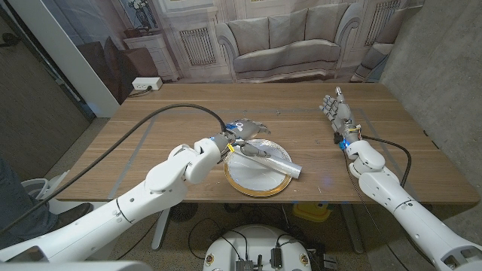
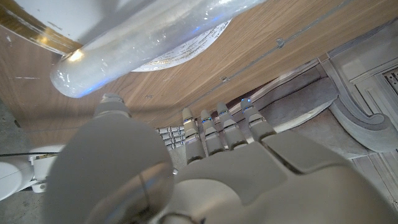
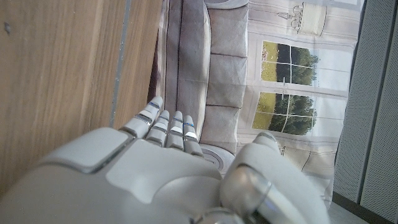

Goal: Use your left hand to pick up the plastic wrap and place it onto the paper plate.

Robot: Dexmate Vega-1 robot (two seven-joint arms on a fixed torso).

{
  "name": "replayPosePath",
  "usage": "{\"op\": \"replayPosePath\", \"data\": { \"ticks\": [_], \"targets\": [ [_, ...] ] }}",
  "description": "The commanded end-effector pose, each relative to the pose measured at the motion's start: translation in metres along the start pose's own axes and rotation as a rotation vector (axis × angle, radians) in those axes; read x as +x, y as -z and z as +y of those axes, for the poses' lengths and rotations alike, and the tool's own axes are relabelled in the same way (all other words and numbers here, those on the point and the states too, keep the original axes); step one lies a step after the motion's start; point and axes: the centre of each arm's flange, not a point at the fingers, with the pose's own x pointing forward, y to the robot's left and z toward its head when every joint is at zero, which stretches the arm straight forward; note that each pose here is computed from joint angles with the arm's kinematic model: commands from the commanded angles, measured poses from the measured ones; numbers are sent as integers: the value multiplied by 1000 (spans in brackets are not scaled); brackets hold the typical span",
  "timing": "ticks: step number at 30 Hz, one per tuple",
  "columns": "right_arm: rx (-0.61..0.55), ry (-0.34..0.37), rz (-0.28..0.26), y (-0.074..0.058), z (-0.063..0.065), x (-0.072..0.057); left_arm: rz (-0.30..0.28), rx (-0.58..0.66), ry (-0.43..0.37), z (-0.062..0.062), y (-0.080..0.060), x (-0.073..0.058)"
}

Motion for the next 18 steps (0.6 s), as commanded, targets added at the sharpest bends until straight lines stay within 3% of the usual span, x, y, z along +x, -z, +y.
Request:
{"op": "replayPosePath", "data": {
  "ticks": [1, 18],
  "targets": [
    [-3, 5, -3, -2, 3, -1, -14, -11, -58, 9, 3, -3],
    [-20, 13, -6, -8, 5, -8, -18, 9, -123, 25, 8, -8]
  ]
}}
